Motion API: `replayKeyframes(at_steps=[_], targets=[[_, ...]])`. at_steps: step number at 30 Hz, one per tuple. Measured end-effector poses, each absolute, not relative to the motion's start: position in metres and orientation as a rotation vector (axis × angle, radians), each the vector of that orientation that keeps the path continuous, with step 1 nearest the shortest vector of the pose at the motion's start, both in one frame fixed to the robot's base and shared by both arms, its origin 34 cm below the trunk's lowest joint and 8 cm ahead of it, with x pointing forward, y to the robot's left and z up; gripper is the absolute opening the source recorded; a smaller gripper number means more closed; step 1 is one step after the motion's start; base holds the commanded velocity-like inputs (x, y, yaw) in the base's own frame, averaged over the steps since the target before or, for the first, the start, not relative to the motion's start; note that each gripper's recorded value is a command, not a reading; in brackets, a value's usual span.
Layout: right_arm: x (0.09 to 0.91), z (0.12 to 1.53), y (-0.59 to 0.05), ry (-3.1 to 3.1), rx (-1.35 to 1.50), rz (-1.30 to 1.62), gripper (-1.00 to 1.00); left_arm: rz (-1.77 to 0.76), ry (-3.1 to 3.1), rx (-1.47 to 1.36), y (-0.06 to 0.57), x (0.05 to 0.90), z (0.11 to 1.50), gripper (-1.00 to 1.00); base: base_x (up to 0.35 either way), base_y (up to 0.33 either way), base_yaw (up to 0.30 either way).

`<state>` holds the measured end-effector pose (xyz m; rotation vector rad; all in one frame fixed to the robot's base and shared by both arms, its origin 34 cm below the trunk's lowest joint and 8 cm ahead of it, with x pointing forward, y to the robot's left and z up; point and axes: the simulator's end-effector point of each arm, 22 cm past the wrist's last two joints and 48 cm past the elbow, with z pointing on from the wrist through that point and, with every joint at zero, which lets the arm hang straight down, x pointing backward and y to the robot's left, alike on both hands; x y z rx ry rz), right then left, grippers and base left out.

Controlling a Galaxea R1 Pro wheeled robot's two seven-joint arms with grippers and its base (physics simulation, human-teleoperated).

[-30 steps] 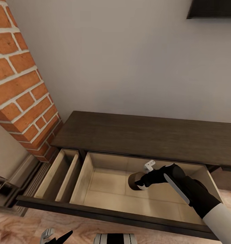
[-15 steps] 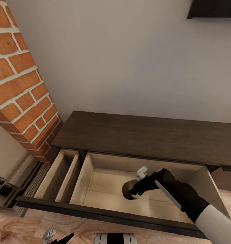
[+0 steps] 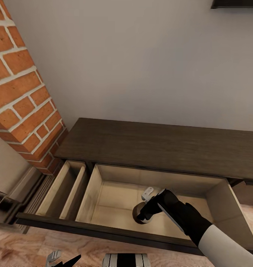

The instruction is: Place each of the two pumpkins and all three candles from the living room inside a cabinet in the living room (use any cabinet), then make sure every cabinet is closed, and position the cauldron so it is next to a table in the living room.

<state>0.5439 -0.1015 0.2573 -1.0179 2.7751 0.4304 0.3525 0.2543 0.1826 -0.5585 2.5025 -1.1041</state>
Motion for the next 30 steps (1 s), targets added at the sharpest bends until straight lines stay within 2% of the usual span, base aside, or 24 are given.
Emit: replayKeyframes(at_steps=[30], targets=[[0.551, 0.241, -0.120, 2.789, -1.038, 0.324, -1.00, -1.103, 2.528, -0.583, 0.255, 0.343, 0.173, 1.00, 0.000, 0.000, 0.000]])
